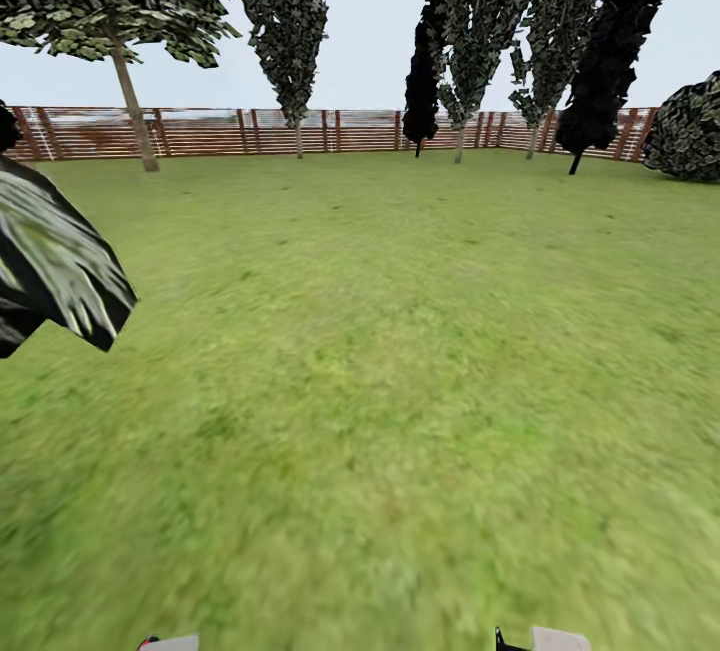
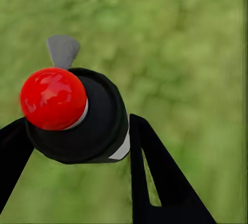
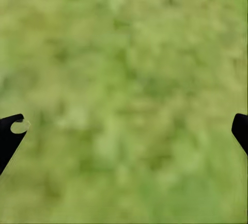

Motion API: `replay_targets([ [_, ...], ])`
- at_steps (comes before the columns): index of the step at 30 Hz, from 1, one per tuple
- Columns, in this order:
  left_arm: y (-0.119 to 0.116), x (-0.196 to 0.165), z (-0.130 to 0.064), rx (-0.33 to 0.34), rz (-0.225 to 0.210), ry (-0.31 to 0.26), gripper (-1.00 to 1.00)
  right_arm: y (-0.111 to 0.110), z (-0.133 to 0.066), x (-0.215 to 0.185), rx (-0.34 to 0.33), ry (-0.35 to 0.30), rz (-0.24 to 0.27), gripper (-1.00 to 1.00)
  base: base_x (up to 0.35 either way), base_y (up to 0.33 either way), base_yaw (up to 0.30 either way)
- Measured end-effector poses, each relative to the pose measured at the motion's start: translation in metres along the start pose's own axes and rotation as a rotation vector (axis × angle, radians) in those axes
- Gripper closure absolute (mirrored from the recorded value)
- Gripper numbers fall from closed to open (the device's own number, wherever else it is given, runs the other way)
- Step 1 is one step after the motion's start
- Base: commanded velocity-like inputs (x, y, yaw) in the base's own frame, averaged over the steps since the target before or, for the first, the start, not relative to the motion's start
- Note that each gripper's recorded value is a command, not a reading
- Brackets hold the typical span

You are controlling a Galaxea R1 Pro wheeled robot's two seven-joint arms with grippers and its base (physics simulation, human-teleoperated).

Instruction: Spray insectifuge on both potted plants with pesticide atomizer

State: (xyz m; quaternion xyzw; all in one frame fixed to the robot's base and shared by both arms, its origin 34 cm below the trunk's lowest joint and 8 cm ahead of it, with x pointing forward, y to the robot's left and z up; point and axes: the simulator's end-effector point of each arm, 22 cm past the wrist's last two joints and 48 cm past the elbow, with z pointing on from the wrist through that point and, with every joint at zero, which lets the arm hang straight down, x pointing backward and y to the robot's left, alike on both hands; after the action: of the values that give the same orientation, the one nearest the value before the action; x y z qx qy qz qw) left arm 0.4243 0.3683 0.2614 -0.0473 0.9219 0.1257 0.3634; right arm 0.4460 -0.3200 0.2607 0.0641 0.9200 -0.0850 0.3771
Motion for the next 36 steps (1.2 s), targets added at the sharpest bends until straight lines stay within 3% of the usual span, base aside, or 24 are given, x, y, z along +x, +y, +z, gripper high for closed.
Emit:
replay_targets([
  [36,0.0000,0.0000,0.0000,0.000,0.000,0.000,1.00,-0.0033,0.0004,-0.0003,0.004,-0.001,-0.002,-1.00,0.327,-0.135,0.003],
])
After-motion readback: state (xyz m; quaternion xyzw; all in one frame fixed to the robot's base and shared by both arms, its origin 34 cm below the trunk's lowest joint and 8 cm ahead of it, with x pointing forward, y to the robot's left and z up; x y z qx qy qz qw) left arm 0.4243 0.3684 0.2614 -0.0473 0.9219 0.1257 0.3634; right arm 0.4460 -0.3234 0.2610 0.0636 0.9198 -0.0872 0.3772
